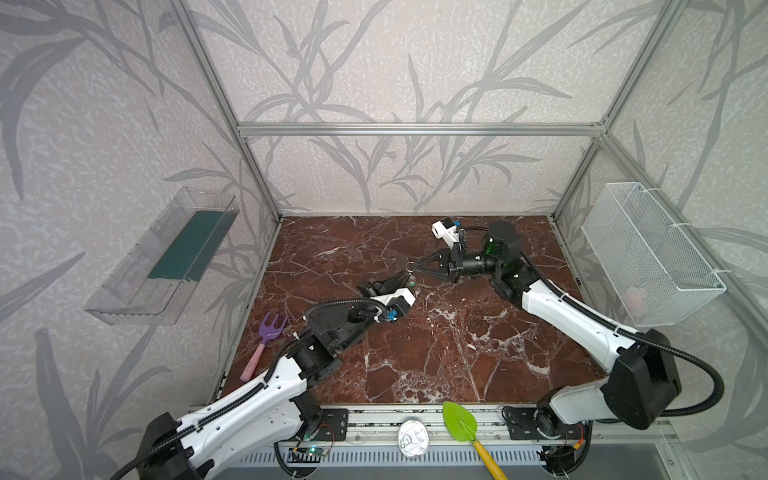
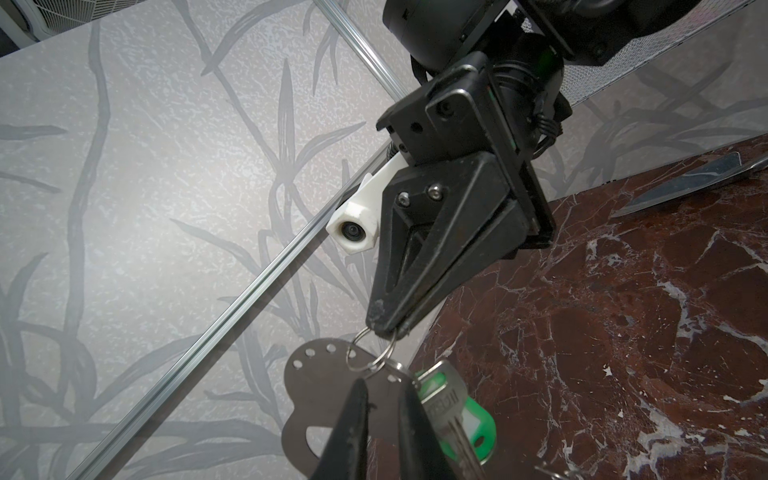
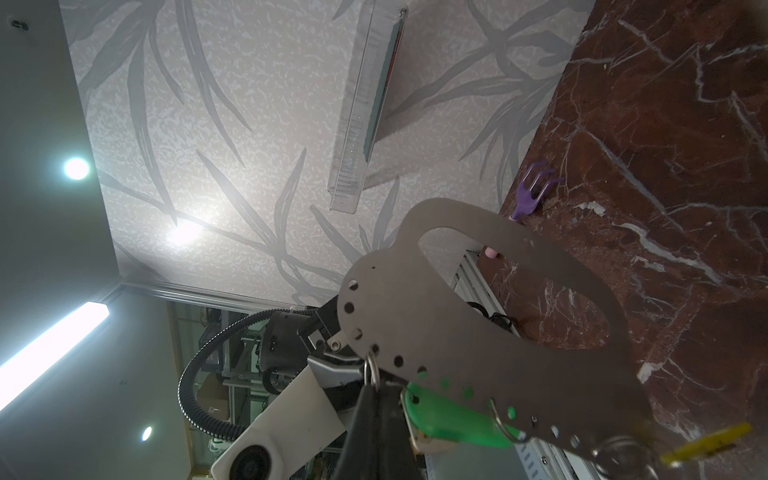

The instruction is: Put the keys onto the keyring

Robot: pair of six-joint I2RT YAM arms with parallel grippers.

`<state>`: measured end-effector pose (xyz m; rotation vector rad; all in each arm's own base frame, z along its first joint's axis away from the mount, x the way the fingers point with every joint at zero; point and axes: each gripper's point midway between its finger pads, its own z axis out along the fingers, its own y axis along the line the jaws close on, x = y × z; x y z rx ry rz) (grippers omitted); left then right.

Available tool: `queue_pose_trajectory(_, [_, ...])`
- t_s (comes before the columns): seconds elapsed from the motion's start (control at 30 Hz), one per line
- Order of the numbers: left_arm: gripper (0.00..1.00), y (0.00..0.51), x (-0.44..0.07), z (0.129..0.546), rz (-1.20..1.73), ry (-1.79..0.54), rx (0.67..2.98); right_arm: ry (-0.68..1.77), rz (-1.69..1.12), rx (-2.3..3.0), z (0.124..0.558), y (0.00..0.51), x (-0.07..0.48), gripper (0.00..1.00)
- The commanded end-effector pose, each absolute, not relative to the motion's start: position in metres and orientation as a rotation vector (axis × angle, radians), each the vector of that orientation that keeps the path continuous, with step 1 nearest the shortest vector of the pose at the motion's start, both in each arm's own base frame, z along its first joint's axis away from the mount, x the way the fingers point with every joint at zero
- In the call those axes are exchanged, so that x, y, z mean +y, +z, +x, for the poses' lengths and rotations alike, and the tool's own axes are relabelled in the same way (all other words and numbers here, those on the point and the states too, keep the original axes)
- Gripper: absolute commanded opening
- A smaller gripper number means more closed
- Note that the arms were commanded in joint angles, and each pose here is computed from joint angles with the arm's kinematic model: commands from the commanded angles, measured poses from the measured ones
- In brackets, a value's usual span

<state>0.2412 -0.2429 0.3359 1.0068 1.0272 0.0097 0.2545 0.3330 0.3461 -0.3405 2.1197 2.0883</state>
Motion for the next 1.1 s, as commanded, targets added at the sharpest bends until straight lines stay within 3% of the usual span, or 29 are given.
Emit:
queue_pose_trajectory(0.0, [0.18, 0.366, -0.241, 0.239, 0.971, 0.034, 0.948, 2.103, -0.432, 2.044, 0.248, 0.365, 0.335, 0.0])
queue_pose_trajectory(0.8, [0.18, 0.359, -0.253, 0.258, 1.079, 0.155, 0.948, 2.091, -0.45, 2.075, 0.241, 0.364, 0.338, 0.0])
queue_pose_trajectory(1.07, [0.02, 0.359, -0.25, 0.262, 1.091, 0.166, 0.982, 2.09, -0.466, 2.06, 0.24, 0.37, 0.337, 0.0])
